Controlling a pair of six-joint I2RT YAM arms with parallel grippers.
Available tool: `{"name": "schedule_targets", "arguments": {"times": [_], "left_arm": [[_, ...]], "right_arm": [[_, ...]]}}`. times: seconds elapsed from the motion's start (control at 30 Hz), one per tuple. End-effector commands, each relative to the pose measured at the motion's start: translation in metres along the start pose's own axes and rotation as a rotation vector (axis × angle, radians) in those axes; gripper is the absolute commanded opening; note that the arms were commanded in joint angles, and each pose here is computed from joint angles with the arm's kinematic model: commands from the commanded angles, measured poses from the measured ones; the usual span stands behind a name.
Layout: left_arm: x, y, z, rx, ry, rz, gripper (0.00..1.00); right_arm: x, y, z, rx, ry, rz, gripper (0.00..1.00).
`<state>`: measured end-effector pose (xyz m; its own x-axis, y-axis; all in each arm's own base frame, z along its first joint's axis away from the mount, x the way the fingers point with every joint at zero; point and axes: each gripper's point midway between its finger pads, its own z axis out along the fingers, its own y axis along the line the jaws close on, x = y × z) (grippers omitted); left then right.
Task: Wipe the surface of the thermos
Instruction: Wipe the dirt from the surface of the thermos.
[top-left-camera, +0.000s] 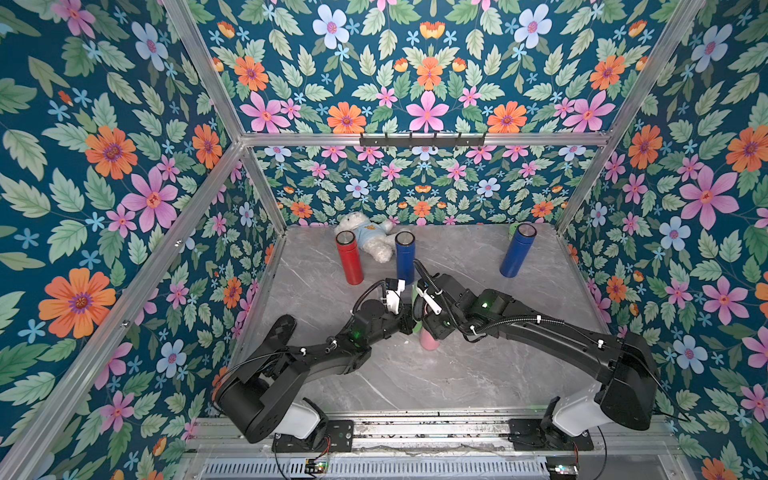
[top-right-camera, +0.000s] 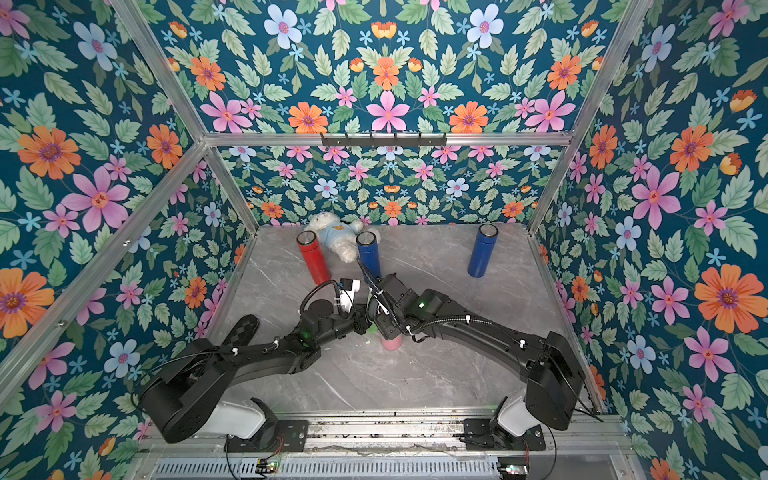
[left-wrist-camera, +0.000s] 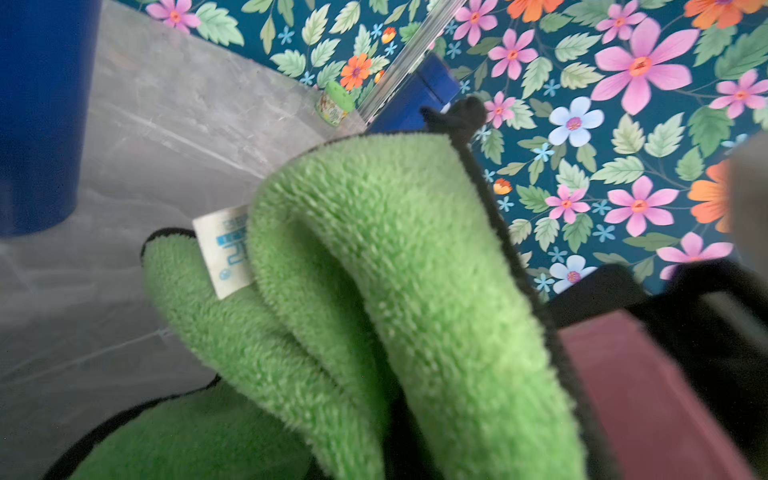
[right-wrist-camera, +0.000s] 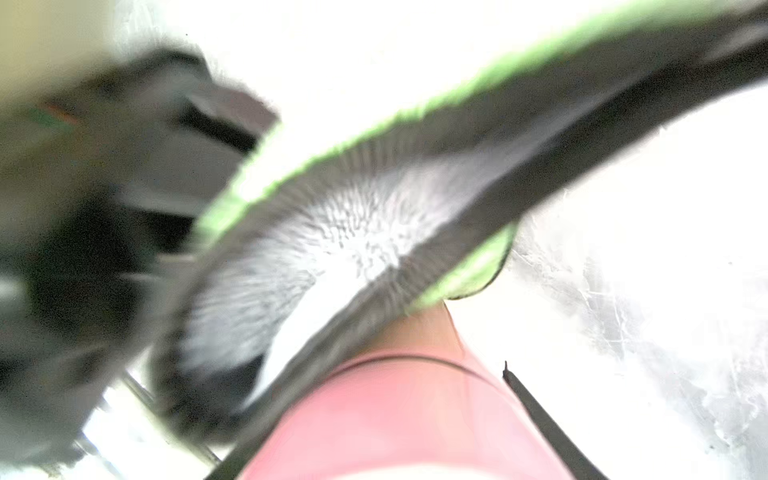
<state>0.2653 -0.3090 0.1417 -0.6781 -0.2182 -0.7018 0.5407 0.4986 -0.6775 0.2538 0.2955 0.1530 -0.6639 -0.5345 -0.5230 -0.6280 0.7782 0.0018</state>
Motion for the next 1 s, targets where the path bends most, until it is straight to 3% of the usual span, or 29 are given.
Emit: {"name": "schedule_targets", "arguments": {"times": [0.0,0.17,0.27,0.67,0.97], "left_arm": [[0.049,-0.019,0.000,0.134,0.173,-0.036,0.00],[0.076,0.000,0.007,0.102,0.218,-0.069,0.00],[0.075,-0.003,0.009,0.116,0.210,-0.083,0.00],[0.012,-0.064,-0.011,0.149,0.098,-0.001,0.00],[0.062,-0.023,0.010,0.113,0.152,-0.111,0.00]], "right_arm": [[0.019,-0.001,0.016,0.021,0.058,0.030,0.00],[0.022,-0.004,0.017,0.050,0.047,0.090,0.00],[0.024,-0.007,0.016,0.073,0.035,0.140,0.00],[0.036,-0.003,0.020,0.088,0.042,0.265,0.00],[0.040,0.002,0.020,0.097,0.051,0.394,0.00]]}}
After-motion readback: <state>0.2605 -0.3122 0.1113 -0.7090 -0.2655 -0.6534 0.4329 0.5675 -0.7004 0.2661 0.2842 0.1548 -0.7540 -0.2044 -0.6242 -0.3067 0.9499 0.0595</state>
